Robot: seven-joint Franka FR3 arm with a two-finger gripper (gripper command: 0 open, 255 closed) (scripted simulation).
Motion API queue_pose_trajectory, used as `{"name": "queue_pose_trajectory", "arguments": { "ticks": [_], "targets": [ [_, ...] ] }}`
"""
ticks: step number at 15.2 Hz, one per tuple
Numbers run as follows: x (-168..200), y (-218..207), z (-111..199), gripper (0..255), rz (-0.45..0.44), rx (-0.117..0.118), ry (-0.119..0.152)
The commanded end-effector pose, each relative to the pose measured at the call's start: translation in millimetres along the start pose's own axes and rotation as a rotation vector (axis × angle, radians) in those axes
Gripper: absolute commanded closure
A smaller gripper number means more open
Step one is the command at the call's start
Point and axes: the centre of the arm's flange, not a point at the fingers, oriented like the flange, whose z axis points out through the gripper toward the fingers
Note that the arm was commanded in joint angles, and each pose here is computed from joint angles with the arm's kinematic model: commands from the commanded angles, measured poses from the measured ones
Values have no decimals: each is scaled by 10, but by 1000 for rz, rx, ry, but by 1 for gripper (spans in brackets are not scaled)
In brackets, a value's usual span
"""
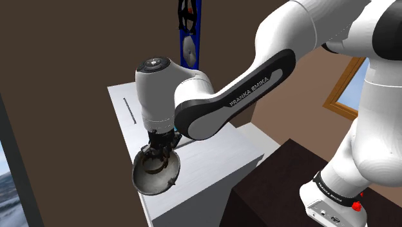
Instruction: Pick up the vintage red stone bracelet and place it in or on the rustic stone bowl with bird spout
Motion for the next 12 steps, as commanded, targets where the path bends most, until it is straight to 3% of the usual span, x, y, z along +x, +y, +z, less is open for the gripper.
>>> {"name": "queue_pose_trajectory", "arguments": {
  "ticks": [1, 2, 3, 8, 12],
  "targets": [
    [0, 0, 0, 255, 0, 0, 0],
    [0, 0, 0, 255, 0, 0, 0],
    [0, 0, 0, 0, 0, 0, 0],
    [0, 0, 0, 0, 0, 0, 0],
    [0, 0, -499, 0, 0, 0, 0]
  ]
}}
